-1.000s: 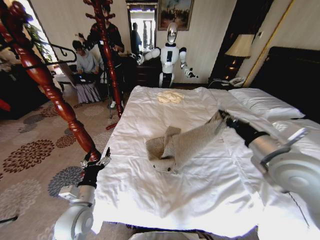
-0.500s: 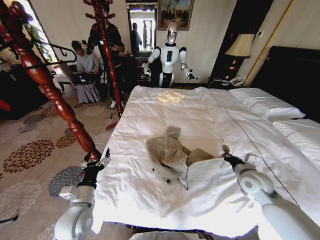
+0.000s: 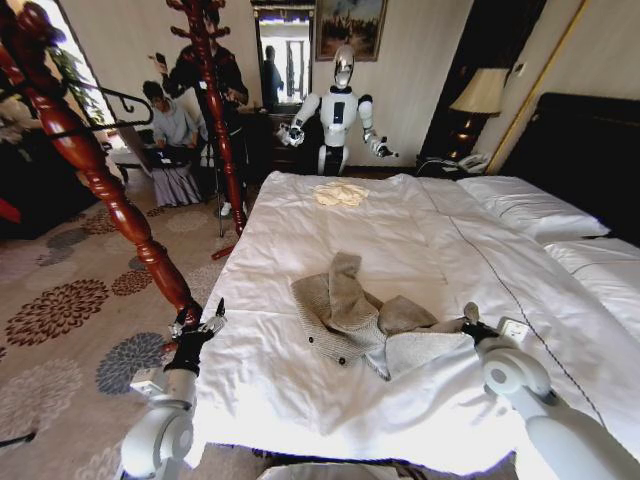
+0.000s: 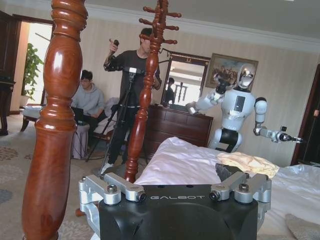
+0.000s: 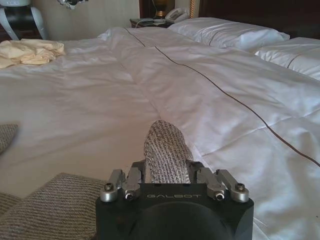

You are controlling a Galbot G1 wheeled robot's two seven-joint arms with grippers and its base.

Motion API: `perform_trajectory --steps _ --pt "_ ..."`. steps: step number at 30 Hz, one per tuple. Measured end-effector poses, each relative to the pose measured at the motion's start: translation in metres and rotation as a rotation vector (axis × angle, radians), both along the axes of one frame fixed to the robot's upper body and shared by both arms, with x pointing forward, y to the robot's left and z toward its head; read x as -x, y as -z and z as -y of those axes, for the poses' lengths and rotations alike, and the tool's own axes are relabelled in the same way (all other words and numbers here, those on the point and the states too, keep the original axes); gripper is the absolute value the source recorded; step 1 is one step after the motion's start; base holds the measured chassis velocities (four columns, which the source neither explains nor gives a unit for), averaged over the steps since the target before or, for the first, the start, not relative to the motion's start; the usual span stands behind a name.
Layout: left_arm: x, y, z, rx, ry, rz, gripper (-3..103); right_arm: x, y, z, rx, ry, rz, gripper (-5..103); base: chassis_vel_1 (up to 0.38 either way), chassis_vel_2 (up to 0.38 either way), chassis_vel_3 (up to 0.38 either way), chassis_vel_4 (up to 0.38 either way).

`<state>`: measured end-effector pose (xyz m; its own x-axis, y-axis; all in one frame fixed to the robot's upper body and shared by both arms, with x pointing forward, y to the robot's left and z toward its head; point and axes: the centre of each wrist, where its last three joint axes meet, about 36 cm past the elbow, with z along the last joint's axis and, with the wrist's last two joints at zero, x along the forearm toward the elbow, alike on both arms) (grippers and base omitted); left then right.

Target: Pick up the clothes from the bed and hang them on the clothes hanger.

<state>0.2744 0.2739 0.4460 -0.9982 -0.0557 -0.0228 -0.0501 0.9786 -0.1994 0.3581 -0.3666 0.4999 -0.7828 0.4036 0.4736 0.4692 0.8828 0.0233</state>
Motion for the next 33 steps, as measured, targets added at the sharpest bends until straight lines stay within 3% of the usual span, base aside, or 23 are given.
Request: perform_trajectory --steps 6,14,17,25,29,32,33 --pt "0.0 -0.001 -0.002 -0.003 -0.004 0.003 100 0.0 0.001 -0.004 0.02 -0.009 0.002 72 0.0 0.0 0.0 0.0" --pt "0.0 0.001 -0.002 -0.002 -0.002 -0.001 100 0.001 0.006 -0.004 0.093 0.025 -0.001 97 0.0 0.0 0.0 0.0" --pt "0.0 0.002 0.0 0.002 0.0 -0.003 100 -0.004 0.011 0.002 0.126 0.068 -0.011 100 0.0 0.0 0.0 0.0" --pt "0.002 0.0 0.001 -0.004 0.001 -0.003 100 -0.014 0.018 -0.001 0.125 0.069 -0.015 100 0.0 0.0 0.0 0.0" --pt "0.005 -0.002 0.002 -0.011 0.002 -0.003 100 -0.02 0.039 -0.002 0.18 0.075 -0.056 100 0.0 0.0 0.0 0.0" --pt "0.007 -0.004 0.001 -0.016 -0.001 -0.001 100 -0.021 0.061 -0.002 0.284 0.082 -0.091 100 0.0 0.0 0.0 0.0" --pt "0.007 -0.004 0.001 -0.016 -0.001 -0.001 100 -0.021 0.061 -0.002 0.284 0.082 -0.091 100 0.0 0.0 0.0 0.0"
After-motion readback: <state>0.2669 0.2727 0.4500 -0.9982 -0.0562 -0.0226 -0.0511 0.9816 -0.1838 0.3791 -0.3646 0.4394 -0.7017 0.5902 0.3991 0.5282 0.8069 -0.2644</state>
